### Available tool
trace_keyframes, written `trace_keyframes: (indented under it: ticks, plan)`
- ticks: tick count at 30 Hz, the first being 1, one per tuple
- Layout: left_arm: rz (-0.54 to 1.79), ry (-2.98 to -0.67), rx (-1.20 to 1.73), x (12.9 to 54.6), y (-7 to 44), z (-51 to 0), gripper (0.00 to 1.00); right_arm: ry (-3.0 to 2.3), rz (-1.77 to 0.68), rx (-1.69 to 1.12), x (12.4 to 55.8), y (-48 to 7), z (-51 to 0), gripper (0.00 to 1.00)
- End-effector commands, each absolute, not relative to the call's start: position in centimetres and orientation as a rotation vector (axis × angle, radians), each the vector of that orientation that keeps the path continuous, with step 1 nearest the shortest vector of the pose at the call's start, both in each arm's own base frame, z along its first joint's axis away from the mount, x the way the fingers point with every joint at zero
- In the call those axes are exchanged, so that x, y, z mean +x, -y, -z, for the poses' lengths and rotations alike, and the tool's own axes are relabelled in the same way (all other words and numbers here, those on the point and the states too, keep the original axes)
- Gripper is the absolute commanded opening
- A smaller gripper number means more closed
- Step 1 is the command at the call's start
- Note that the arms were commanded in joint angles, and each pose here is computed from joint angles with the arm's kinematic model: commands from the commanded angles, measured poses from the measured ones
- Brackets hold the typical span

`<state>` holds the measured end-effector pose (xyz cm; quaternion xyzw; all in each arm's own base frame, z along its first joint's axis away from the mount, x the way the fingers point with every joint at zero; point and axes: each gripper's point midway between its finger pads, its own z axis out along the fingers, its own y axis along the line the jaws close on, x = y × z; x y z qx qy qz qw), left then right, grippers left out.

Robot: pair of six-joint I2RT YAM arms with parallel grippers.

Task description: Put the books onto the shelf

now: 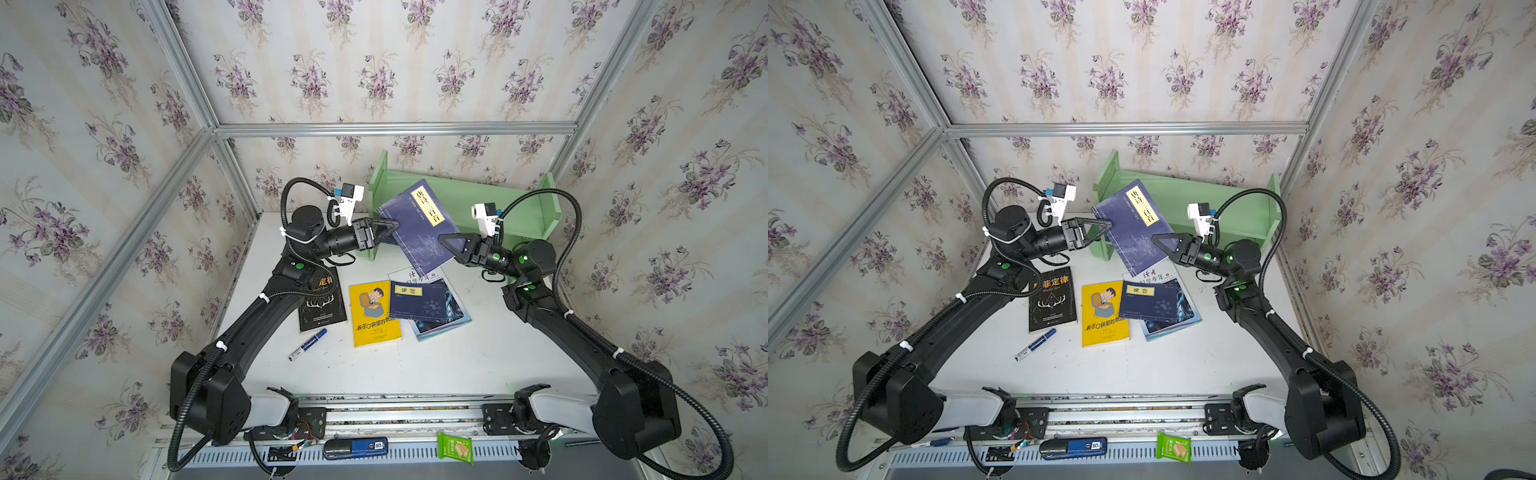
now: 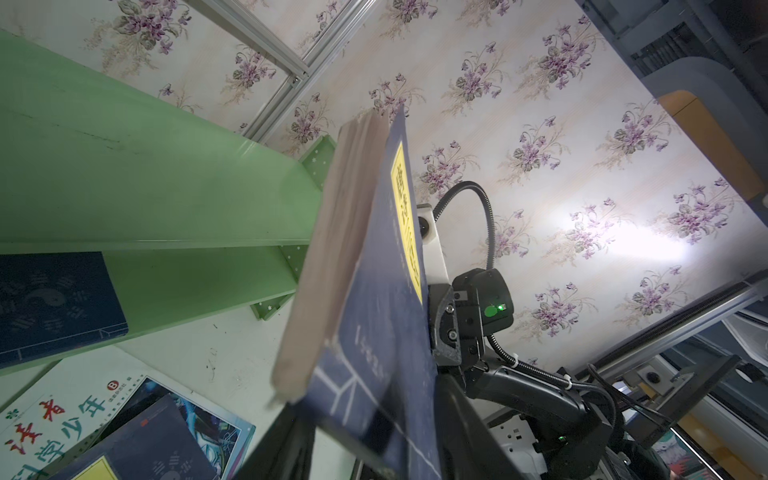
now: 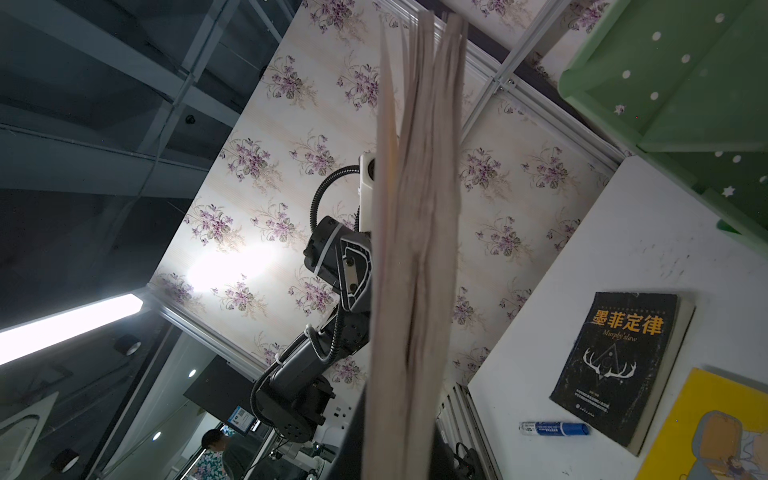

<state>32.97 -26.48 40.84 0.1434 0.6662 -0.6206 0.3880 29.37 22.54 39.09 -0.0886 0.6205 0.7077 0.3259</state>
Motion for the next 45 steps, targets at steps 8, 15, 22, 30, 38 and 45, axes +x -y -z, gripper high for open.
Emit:
trace_keyframes:
  ticks: [8, 15, 22, 30, 38, 45]
  plan:
    - [1.606, -1.576, 0.187, 33.6, 25.1, -40.5, 0.16, -1.587, -1.845, -0.119, 31.2, -22.0, -37.4, 0.33]
    - [1.571, -1.592, -0.021, 33.3, 24.2, -35.4, 0.10, -1.615, -1.843, 0.187, 31.6, -20.5, -30.3, 0.54]
    - [1.561, -1.625, -0.191, 32.8, 24.0, -30.3, 0.08, -1.739, -1.812, 0.308, 30.3, -22.1, -24.0, 0.63]
    - [1.556, -1.657, -0.332, 34.2, 23.6, -27.0, 0.08, -1.715, -1.845, 0.381, 30.3, -22.7, -21.3, 0.65]
    - [1.648, -1.632, -0.434, 36.1, 24.5, -25.4, 0.07, -1.802, -1.885, 0.385, 30.8, -26.0, -18.9, 0.64]
    - [1.691, -1.635, -0.481, 37.0, 25.9, -24.2, 0.07, -1.801, -1.864, 0.404, 31.6, -26.3, -18.5, 0.50]
